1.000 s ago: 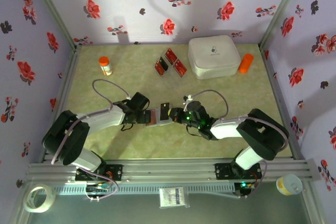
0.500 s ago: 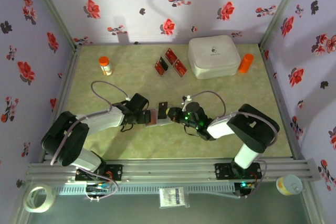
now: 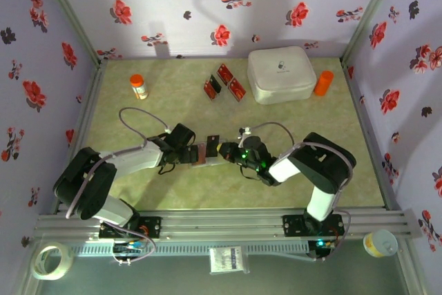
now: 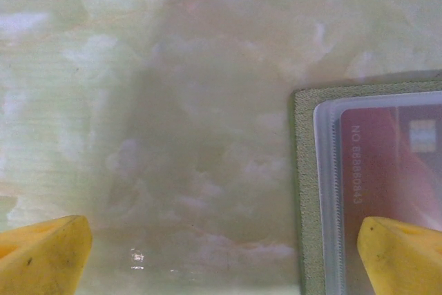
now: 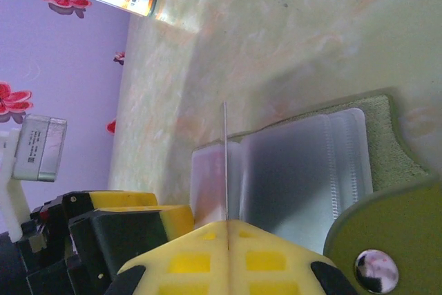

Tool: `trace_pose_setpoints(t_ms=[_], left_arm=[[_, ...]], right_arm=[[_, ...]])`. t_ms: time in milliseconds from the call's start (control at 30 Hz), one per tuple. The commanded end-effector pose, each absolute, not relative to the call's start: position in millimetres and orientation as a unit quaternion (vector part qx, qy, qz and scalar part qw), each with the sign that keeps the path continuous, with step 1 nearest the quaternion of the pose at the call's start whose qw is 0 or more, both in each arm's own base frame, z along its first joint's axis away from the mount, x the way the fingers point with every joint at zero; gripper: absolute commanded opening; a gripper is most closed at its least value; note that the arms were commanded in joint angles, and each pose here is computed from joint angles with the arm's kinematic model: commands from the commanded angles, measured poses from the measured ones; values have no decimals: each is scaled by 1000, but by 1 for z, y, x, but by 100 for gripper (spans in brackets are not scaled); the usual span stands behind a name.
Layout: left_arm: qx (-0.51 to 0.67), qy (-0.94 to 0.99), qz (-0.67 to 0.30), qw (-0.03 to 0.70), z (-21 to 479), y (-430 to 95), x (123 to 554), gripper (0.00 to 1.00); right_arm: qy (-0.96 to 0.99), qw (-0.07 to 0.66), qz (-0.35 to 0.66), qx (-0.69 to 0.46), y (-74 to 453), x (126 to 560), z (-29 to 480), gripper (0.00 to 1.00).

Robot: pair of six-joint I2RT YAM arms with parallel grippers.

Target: Put the credit cards into the card holder

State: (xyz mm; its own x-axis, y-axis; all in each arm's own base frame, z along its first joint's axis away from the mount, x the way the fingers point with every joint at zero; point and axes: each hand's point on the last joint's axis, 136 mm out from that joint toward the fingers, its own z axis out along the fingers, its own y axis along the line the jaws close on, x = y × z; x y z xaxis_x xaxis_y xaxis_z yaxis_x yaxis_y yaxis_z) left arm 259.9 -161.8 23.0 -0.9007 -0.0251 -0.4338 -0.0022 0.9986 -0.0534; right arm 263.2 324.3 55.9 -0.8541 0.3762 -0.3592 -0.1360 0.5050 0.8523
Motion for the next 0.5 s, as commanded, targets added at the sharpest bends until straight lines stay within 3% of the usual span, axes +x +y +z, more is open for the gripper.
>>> trace_pose_setpoints(t_ms=[0, 467], left_arm=[[-10, 981, -1, 194, 10, -146, 244, 100], [-11, 980, -2, 196, 12, -146, 245, 100]], right_arm=[[820, 256, 506, 74, 329, 260, 56, 0], [825, 238, 508, 70, 333, 254, 48, 0]])
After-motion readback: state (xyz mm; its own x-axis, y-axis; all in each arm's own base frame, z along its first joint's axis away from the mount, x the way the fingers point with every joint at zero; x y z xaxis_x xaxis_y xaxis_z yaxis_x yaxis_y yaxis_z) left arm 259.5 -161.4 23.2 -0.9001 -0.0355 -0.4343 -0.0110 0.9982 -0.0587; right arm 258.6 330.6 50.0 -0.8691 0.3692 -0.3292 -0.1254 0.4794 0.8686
